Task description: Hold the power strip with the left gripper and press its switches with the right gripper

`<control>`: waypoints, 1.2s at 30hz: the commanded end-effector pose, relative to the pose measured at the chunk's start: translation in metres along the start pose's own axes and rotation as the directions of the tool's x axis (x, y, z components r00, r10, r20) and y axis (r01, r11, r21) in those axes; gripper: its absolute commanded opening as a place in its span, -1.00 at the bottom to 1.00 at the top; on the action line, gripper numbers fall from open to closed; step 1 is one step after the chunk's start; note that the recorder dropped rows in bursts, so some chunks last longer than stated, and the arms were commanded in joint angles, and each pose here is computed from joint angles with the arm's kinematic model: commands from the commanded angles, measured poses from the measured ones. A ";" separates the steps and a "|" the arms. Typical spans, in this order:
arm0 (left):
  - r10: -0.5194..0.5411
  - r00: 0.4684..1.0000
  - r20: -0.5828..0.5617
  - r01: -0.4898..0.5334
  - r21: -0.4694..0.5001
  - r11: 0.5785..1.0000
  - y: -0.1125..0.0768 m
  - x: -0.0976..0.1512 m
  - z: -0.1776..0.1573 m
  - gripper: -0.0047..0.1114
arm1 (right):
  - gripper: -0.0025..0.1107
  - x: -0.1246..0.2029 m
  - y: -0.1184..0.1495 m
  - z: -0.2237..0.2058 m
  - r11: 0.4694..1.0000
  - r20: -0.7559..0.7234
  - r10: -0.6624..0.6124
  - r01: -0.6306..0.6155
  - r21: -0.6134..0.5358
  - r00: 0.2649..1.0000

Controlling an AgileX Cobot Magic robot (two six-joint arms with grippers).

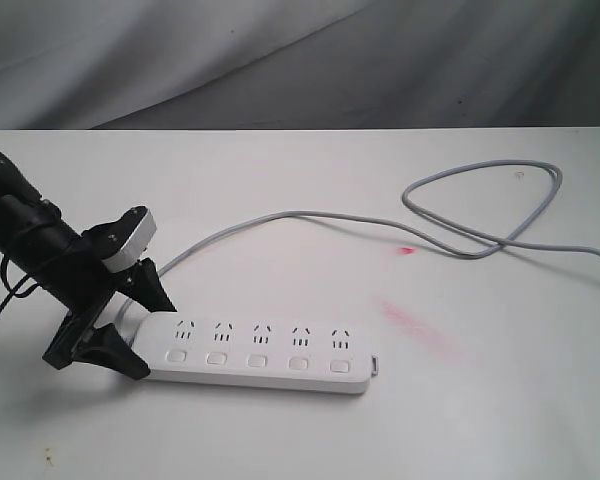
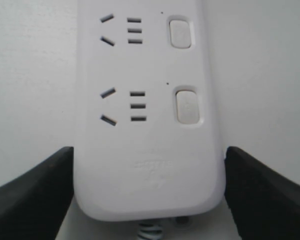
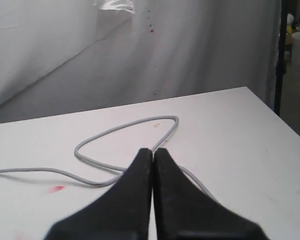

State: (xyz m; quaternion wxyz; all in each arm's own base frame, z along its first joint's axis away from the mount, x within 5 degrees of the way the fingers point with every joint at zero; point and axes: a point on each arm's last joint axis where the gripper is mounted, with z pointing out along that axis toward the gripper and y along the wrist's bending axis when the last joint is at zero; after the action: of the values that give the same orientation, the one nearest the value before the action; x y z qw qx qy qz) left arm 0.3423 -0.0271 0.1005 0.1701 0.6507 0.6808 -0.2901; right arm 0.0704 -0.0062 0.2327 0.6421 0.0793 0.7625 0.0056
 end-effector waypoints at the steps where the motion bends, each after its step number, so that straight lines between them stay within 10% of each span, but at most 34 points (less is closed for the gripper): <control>1: 0.004 1.000 0.004 -0.004 0.000 1.000 0.000 -0.001 -0.001 0.02 | -0.96 0.015 -0.004 0.001 0.999 -0.011 -0.042 0.042 0.027 0.999; 36: 0.003 1.000 0.006 -0.003 -0.001 1.000 0.000 -0.002 -0.001 0.02 | -0.96 0.052 -0.009 -0.008 0.997 -0.072 -0.054 0.057 0.043 0.996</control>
State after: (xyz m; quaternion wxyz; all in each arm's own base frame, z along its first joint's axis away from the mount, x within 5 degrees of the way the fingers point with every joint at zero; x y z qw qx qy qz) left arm 0.3423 -0.0271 0.1005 0.1701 0.6507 0.6808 -0.2901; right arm 0.0535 -0.0072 0.1839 0.6129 0.0705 0.7866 -0.0262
